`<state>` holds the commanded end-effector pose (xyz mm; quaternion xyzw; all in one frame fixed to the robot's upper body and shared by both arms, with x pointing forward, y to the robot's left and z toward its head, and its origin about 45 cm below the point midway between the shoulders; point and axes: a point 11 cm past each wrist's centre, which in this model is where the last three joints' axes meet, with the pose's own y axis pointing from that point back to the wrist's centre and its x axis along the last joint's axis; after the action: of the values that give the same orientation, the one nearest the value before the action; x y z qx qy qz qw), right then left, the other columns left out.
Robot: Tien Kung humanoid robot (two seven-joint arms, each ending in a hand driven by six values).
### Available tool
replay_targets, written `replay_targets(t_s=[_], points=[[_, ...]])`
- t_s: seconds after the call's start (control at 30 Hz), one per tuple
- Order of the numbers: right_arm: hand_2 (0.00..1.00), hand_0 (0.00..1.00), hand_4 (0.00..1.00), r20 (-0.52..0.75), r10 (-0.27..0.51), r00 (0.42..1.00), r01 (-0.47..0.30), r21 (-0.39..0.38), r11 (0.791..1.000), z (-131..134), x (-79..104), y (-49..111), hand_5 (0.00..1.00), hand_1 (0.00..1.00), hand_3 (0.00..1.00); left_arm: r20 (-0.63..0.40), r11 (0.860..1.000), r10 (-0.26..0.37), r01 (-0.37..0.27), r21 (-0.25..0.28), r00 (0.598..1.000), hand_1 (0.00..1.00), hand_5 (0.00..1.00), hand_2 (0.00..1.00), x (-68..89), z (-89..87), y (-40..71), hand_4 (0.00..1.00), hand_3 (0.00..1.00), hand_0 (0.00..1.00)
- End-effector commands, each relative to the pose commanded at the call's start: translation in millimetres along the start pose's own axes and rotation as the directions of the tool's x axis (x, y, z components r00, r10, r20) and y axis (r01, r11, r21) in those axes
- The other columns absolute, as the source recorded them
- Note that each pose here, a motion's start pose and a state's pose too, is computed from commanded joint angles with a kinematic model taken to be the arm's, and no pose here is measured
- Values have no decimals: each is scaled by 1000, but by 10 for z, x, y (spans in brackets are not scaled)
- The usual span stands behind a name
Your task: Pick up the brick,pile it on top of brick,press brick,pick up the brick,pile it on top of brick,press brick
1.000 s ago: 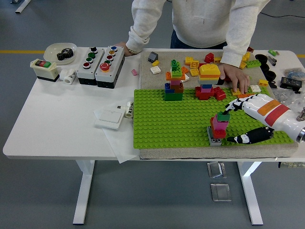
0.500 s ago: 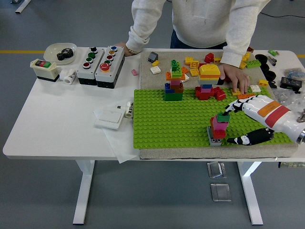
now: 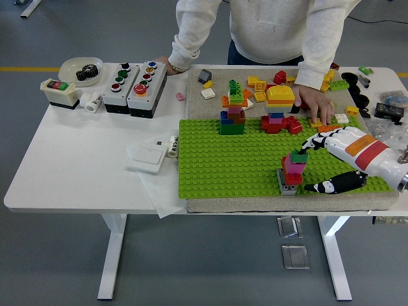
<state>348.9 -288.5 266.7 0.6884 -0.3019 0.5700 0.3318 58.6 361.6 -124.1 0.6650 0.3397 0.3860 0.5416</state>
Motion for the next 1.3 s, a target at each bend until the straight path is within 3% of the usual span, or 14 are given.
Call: replay_targets(t_s=[1.3], points=[[738,587,941,7,10,1000,-10,-14,1000,52,1,-26,518,606,661,-3,1000,3,-3,-7,1000,727,512,606,18,33,7,528,533,812]])
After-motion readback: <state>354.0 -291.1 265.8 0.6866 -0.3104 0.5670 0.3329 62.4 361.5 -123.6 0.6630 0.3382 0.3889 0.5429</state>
